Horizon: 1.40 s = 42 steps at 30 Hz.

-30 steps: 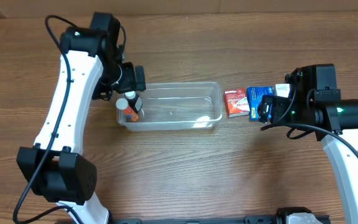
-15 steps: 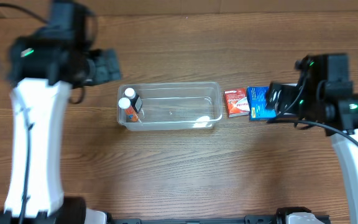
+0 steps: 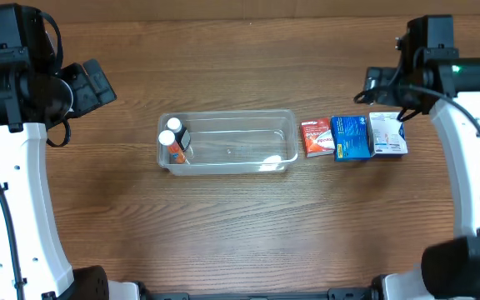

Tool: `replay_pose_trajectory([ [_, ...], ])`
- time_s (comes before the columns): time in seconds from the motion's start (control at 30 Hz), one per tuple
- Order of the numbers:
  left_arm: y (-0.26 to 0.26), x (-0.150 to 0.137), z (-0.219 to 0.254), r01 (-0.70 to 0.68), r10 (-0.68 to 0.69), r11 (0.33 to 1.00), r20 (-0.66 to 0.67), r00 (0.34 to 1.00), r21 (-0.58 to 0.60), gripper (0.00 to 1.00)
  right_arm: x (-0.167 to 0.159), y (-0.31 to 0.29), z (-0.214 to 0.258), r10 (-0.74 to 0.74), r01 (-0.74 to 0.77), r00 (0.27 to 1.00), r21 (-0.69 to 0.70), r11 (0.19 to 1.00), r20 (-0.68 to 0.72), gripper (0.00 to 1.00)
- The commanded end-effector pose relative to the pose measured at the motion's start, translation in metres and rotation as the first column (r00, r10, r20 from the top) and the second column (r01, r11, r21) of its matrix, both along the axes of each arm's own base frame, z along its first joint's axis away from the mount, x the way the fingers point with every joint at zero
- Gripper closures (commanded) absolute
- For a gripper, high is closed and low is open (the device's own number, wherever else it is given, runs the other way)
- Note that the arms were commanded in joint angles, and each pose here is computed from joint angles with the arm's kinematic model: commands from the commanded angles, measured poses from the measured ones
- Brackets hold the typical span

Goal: Pack container
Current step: 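Release the tube and raise the left gripper away, then move the right gripper down onto the white box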

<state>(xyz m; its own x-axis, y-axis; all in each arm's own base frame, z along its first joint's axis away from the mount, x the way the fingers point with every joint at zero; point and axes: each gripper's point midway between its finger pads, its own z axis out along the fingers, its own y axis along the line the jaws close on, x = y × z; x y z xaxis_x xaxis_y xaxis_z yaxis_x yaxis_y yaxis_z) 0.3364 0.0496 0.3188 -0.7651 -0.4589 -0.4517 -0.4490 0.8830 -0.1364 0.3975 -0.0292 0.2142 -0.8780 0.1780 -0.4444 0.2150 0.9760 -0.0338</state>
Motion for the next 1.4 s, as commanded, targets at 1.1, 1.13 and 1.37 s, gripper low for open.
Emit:
replay_pose_trajectory([
  [1.1, -0.001, 0.001, 0.002, -0.009, 0.010, 1.000, 0.012, 1.000, -0.018, 0.00, -0.002, -0.054, -0.152, 0.188, -0.137, 0.918, 0.164, 0.977, -0.350, 0.00],
  [1.13, -0.001, 0.001, 0.002, -0.009, 0.010, 1.000, 0.012, 1.000, -0.018, 0.00, -0.003, -0.054, -0.153, 0.188, -0.136, 0.916, 0.166, 0.977, -0.353, 0.00],
  [1.37, -0.001, 0.001, 0.002, -0.009, 0.010, 1.000, 0.013, 1.000, -0.017, 0.00, -0.005, -0.048, -0.169, 0.204, -0.138, 0.898, 0.190, 0.972, -0.389, 0.00],
])
